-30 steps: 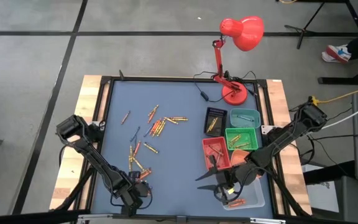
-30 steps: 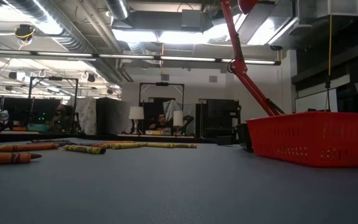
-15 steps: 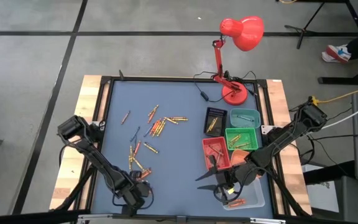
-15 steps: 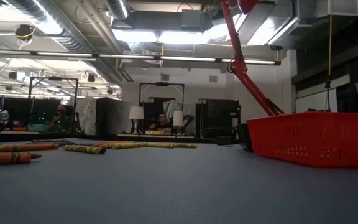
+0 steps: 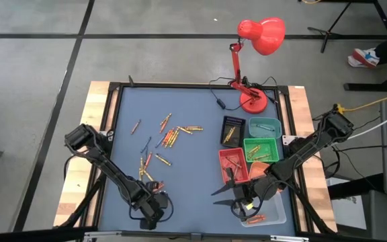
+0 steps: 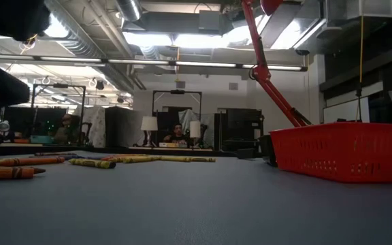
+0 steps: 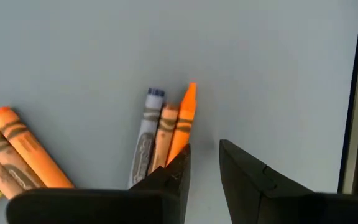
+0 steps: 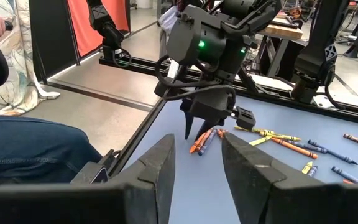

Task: Sort crayons
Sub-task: Put the orange crayon into the transparent bin

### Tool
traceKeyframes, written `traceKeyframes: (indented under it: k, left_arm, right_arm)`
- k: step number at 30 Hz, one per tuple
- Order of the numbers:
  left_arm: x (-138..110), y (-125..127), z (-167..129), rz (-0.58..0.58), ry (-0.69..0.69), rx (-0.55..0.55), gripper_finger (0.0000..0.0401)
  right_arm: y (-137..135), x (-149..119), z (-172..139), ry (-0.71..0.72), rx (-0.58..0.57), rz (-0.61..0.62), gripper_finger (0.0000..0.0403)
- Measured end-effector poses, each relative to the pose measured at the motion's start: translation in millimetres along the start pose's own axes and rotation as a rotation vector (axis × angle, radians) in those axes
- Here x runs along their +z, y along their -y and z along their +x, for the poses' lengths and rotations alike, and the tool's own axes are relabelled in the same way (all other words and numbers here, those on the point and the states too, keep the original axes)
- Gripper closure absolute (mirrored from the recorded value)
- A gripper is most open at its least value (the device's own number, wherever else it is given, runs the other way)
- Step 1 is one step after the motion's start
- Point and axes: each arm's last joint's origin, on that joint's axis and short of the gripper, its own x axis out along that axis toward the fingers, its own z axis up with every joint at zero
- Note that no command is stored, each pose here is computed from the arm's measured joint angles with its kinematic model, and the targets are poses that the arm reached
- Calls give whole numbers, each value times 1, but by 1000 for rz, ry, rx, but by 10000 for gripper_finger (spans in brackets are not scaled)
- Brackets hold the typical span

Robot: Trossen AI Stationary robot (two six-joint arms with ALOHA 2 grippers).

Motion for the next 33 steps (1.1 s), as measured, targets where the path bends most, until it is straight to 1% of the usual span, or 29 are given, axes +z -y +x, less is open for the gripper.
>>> traceKeyframes:
  k: [6,12,22,29,33]
  left_arm:
    - [6,-2,0,-17,20,-18,332]
    - [11,-7,-1,18,24,-14,332]
    - [18,-14,-1,-7,32,-5,332]
    - [24,-20,-1,-25,60,25,332]
    - [24,-21,-1,9,60,28,332]
  right_arm:
    - [0,0,0,0,0,0,271]
    - [0,0,0,0,0,0,271]
    - [0,0,0,0,0,0,271]
    - [0,0,0,0,0,0,271]
    - [0,0,0,0,0,-1,271]
